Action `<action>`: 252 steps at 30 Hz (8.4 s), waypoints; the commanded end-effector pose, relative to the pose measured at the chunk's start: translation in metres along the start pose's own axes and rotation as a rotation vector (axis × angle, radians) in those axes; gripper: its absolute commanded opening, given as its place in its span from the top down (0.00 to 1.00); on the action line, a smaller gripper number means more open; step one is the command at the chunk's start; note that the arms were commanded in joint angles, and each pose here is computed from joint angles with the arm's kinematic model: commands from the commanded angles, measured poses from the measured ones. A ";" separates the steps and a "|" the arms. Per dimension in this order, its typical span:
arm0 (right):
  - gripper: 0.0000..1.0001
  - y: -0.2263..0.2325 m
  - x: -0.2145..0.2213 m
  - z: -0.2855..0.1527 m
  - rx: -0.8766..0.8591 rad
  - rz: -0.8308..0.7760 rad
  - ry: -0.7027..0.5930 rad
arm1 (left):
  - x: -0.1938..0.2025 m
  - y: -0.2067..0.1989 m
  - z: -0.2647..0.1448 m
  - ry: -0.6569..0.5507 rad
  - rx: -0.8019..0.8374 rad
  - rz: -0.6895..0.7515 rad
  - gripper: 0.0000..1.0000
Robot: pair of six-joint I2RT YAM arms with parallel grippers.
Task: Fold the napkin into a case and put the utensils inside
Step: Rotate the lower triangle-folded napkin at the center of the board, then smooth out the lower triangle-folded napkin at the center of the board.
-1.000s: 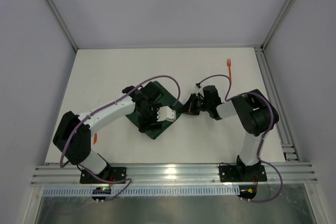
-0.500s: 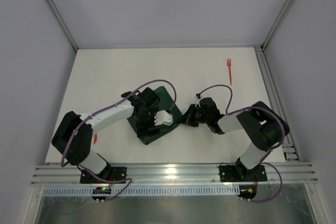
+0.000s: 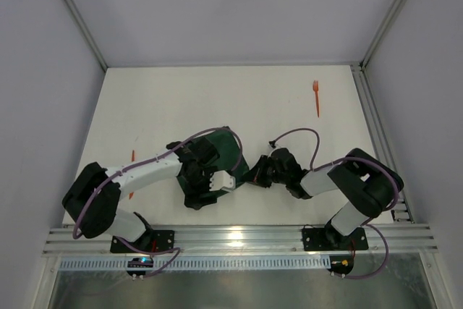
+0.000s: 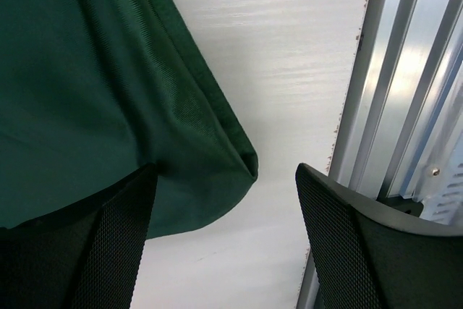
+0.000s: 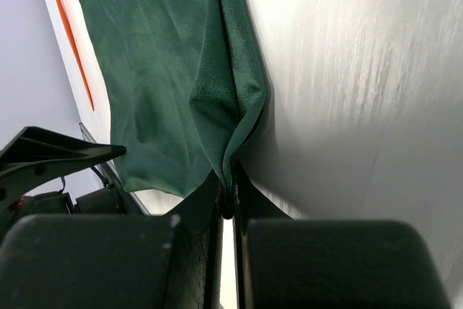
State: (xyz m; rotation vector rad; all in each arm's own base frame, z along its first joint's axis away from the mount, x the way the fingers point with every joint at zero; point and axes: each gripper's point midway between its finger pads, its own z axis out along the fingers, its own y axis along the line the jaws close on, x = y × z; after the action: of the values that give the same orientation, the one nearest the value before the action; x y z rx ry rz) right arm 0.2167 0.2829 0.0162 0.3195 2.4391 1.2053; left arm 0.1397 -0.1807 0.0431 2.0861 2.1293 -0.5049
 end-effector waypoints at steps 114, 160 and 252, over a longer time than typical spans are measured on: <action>0.73 0.026 -0.132 0.049 0.108 -0.707 0.141 | 0.063 0.169 -0.016 -0.266 -0.152 -0.940 0.87; 0.74 -0.009 -0.131 0.031 0.134 -0.486 0.141 | 0.054 0.198 -0.028 -0.186 -0.359 -0.825 0.88; 0.60 0.020 -0.148 0.005 0.108 -0.598 0.054 | 0.028 -0.011 0.010 0.033 -0.063 -0.009 0.37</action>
State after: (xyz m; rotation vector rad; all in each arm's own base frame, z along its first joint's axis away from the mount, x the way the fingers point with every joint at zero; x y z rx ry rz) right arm 0.3543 0.2456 0.0419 -0.3544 2.4389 0.8202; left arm 0.1321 -0.1571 0.0190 2.0256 2.1908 -0.3722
